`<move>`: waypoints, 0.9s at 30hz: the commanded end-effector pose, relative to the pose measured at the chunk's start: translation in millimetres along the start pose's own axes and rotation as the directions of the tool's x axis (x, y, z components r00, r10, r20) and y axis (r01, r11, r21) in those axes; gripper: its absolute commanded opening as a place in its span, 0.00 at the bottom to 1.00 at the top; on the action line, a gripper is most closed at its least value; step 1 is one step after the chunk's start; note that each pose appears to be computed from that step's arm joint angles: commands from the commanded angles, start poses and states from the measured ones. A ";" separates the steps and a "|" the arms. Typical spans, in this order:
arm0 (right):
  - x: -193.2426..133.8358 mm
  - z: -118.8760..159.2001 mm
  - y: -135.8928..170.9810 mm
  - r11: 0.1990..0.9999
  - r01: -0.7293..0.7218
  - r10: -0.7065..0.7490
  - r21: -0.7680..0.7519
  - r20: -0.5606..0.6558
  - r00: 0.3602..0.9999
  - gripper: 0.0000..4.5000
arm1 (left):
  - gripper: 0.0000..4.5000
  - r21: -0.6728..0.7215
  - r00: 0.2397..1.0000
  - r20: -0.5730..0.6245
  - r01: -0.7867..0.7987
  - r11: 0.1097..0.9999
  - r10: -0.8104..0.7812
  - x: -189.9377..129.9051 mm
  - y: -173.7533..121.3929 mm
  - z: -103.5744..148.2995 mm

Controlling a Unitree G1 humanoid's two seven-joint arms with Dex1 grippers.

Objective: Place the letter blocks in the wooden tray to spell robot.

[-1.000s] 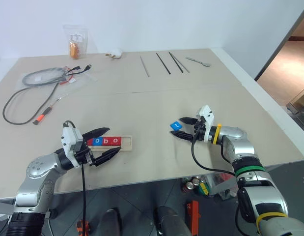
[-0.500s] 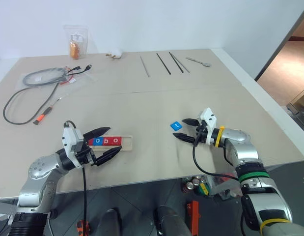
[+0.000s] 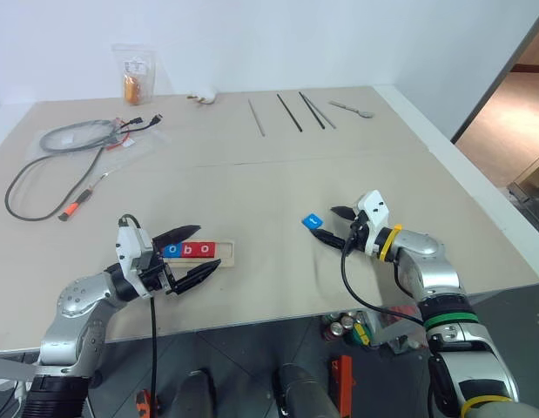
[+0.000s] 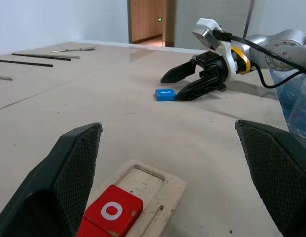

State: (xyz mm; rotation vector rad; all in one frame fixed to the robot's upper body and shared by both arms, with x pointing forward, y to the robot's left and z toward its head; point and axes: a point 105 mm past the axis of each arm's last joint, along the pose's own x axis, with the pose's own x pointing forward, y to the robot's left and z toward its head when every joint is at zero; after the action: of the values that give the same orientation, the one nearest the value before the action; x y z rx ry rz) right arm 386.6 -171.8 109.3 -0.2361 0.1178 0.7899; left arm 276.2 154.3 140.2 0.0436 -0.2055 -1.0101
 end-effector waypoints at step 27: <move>7.3 19.7 31.7 1.000 -0.002 0.001 -0.028 -0.044 0.999 0.40 | 1.00 0.007 0.999 0.031 -0.014 1.000 0.014 5.4 -2.4 -2.4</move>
State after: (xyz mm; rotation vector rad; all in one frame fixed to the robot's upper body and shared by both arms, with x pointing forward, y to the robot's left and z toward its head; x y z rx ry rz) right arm 370.3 -142.2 113.9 -0.2484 0.1773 0.8017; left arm 277.6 148.4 133.9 0.0215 -0.2097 -1.0043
